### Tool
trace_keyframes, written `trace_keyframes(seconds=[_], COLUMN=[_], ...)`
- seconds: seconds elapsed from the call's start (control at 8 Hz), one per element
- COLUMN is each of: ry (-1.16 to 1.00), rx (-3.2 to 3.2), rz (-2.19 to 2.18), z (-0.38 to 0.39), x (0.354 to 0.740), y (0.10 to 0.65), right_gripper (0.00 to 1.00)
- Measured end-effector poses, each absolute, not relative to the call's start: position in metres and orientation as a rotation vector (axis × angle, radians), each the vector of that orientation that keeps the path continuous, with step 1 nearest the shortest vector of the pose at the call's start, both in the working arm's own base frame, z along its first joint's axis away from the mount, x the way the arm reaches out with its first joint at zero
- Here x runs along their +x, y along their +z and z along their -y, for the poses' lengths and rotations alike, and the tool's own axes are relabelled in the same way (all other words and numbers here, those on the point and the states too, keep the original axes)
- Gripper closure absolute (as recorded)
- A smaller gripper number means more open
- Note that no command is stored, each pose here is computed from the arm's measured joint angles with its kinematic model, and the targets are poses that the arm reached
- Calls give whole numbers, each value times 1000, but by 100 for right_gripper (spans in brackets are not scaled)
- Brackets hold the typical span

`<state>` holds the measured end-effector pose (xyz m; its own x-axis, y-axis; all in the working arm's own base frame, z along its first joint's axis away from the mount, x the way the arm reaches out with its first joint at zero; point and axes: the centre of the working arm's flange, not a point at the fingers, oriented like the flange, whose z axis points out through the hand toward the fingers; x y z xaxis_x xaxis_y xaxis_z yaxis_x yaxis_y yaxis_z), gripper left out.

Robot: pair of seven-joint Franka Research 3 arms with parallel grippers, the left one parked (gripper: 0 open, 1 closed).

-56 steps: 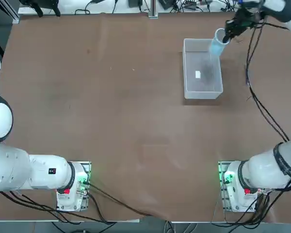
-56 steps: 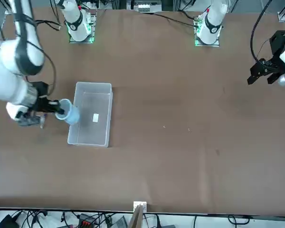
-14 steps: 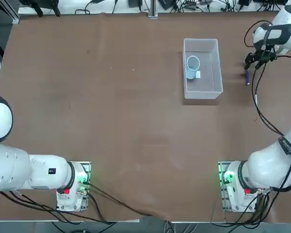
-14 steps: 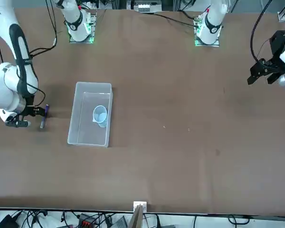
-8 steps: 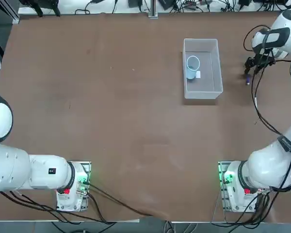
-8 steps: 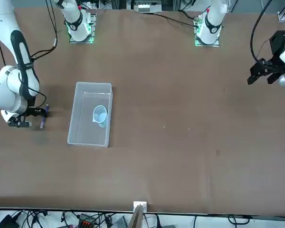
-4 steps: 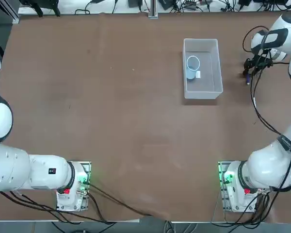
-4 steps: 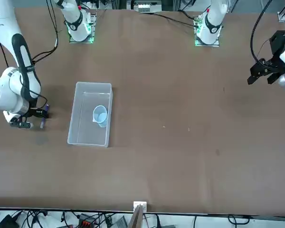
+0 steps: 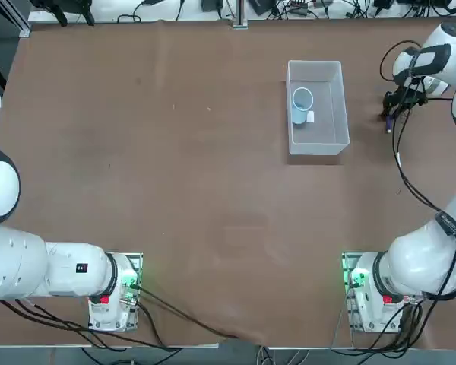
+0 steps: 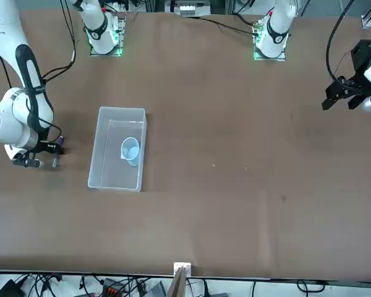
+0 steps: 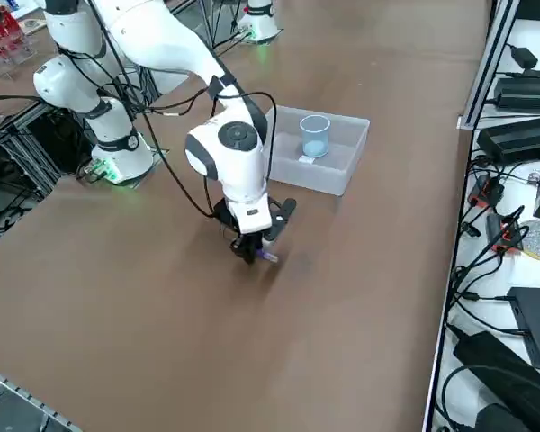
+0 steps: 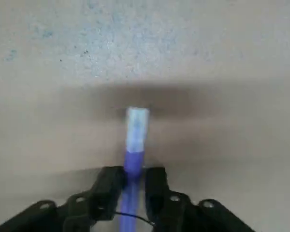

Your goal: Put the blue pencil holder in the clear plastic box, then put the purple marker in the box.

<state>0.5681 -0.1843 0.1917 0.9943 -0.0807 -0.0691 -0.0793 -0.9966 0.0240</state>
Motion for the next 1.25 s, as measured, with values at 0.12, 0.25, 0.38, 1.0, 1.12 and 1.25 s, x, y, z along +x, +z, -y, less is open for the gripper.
trace_keyframes(seconds=[0.12, 0.25, 0.38, 1.0, 1.12, 1.25], ry=[-106, -105, -105, -57, -47, -33], rx=[3116, 3116, 3116, 3124, 3133, 3143], rz=[127, 127, 127, 122, 118, 110], z=[184, 184, 184, 184, 182, 179], x=[569, 569, 569, 579, 583, 587], y=[193, 193, 193, 233, 257, 288], right_gripper=[85, 85, 85, 85, 85, 85])
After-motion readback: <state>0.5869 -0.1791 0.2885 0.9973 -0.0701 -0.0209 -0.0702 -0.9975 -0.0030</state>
